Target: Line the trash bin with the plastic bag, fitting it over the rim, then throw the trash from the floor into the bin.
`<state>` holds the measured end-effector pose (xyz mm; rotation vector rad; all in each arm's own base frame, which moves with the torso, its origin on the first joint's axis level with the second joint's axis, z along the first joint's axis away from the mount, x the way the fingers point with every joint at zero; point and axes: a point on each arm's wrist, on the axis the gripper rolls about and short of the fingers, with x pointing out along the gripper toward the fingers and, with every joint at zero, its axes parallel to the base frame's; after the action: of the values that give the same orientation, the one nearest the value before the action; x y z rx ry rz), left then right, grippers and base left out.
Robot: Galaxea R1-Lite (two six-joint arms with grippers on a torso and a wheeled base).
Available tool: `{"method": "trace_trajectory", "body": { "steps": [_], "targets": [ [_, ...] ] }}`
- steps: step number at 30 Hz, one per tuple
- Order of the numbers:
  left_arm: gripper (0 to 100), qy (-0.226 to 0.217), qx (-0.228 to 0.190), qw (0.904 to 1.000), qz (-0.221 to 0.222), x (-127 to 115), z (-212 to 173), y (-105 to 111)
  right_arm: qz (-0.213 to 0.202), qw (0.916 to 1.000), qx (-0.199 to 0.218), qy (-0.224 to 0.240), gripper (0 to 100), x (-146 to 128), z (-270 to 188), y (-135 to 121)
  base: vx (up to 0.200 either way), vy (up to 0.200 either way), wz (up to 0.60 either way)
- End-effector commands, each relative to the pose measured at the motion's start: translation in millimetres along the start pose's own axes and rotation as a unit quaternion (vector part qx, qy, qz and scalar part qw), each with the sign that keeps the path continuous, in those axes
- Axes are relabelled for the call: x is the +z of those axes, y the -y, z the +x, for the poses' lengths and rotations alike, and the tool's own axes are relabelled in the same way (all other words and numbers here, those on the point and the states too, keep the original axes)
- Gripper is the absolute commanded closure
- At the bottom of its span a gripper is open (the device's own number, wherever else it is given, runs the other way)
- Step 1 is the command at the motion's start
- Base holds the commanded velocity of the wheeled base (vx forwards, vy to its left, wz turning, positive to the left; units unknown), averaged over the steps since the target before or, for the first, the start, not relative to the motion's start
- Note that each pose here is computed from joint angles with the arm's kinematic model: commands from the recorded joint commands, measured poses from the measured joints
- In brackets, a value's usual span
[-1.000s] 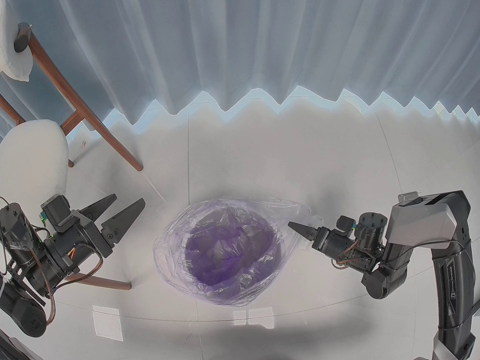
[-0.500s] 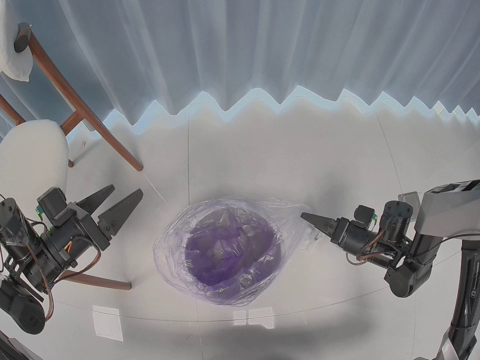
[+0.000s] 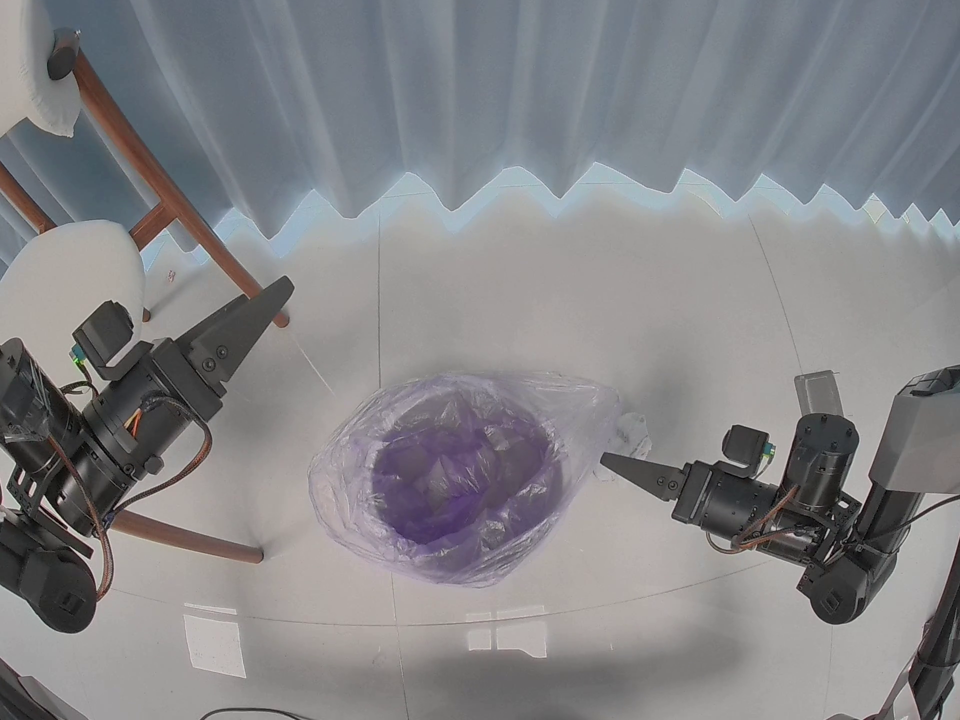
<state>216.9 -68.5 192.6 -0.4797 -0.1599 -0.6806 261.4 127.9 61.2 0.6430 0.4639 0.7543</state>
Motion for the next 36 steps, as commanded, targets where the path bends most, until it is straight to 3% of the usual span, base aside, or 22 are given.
{"method": "trace_trajectory", "body": {
  "steps": [1,6,7,9,20,30,31,36],
  "targets": [
    [0,0.011,-0.012,0.9999,0.005,6,4,3,-0.027,0.9982,-0.025,0.047,0,5,26,8,0.000,0.000,0.00],
    [0,0.034,-0.027,0.9990,-0.011,17,13,6,-0.029,0.9967,-0.038,0.066,0,3,45,13,0.000,0.000,0.00],
    [0,0.035,-0.035,0.9981,-0.037,18,12,9,-0.030,0.9964,-0.036,0.071,0,5,53,15,0.000,0.000,0.00],
    [0,0.042,-0.041,0.9974,-0.042,22,10,13,-0.028,0.9965,-0.038,0.069,0,8,60,18,0.000,0.000,0.00],
    [0,0.024,-0.029,0.9993,-0.005,13,6,10,-0.020,0.9972,-0.053,0.049,0,8,77,27,0.000,0.000,0.00],
    [0,0.021,-0.026,0.9994,-0.002,11,5,9,-0.021,0.9977,-0.049,0.041,0,-1,87,30,0.000,0.000,0.00],
    [0,0.021,-0.026,0.9994,-0.002,11,5,9,-0.021,0.9978,-0.048,0.040,100,-1,88,29,0.000,0.000,0.00],
    [0,0.021,-0.025,0.9995,-0.002,11,5,9,-0.020,0.9981,-0.048,0.033,100,-6,89,29,0.000,0.000,0.00]
  ]
}}
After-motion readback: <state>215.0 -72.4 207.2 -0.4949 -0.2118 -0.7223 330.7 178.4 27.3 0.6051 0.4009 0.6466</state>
